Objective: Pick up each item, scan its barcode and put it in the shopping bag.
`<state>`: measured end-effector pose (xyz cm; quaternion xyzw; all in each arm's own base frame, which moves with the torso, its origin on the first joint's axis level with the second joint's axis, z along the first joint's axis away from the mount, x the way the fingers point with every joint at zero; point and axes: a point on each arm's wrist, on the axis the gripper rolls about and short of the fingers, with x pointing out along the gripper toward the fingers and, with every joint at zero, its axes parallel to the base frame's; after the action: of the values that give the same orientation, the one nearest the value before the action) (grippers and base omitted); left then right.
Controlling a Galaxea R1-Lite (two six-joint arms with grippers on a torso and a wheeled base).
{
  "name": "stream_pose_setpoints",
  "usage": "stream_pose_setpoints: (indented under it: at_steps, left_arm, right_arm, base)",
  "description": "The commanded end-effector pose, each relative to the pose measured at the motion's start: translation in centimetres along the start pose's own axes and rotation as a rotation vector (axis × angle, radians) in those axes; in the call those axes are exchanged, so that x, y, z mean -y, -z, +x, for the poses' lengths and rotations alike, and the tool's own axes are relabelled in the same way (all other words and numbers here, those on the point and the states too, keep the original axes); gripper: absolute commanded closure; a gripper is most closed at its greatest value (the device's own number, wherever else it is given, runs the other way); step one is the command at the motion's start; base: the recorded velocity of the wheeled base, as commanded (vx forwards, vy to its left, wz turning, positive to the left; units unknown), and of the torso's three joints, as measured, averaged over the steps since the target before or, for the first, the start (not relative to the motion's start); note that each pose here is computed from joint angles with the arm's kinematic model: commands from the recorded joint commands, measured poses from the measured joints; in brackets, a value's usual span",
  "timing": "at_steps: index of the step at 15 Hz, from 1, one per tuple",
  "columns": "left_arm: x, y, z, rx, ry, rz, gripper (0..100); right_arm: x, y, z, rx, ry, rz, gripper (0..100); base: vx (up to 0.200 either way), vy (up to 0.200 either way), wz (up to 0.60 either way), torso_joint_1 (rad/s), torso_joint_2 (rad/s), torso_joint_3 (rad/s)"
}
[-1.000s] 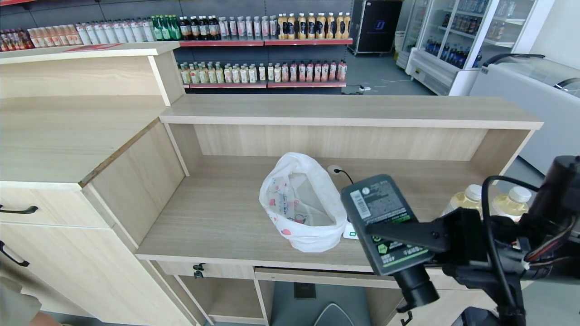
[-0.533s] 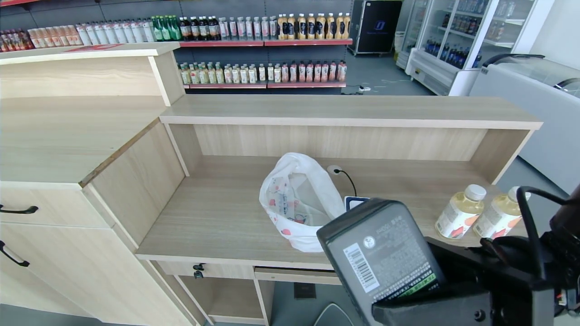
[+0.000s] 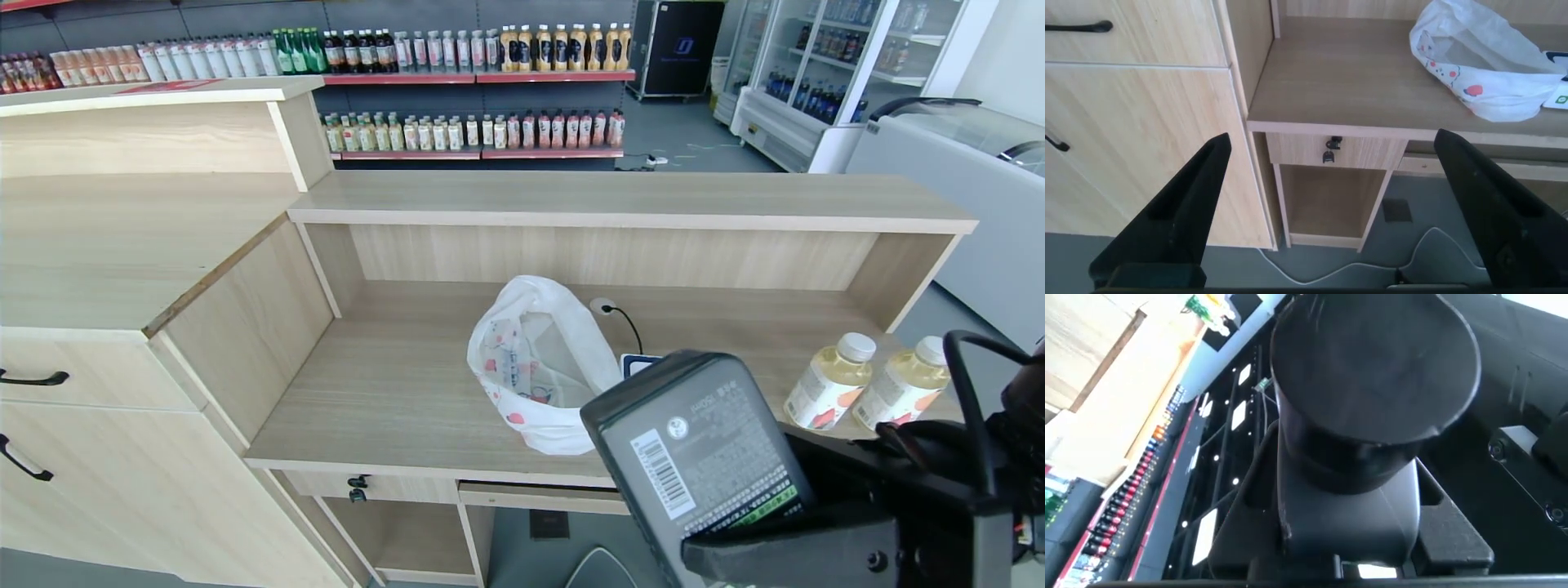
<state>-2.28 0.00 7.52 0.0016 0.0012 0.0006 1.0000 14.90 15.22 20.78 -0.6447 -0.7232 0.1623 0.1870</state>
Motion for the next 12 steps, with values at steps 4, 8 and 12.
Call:
stream_pose_setpoints:
  at_steps: [4,8,12]
  left_arm:
    - [0.0,0.0,0.01,-0.002,0.0,0.0,0]
    - [0.0,0.0,0.01,-0.002,0.0,0.0,0]
    - [0.0,0.0,0.01,-0.002,0.0,0.0,0]
  right_arm:
    - [0.04,-0.04,0.02,0.004,0.005,0.001,100]
    - [0.2,-0.1,-0.09,0.004,0.005,-0.004,100]
    - [0.23,-0.12,-0.12,0.004,0.005,-0.004,100]
  base:
    - [0.0,0.0,0.0,0.0,0.0,0.0]
    - [0.0,0.0,0.0,0.0,0.0,0.0]
    - [0.0,0.0,0.0,0.0,0.0,0.0]
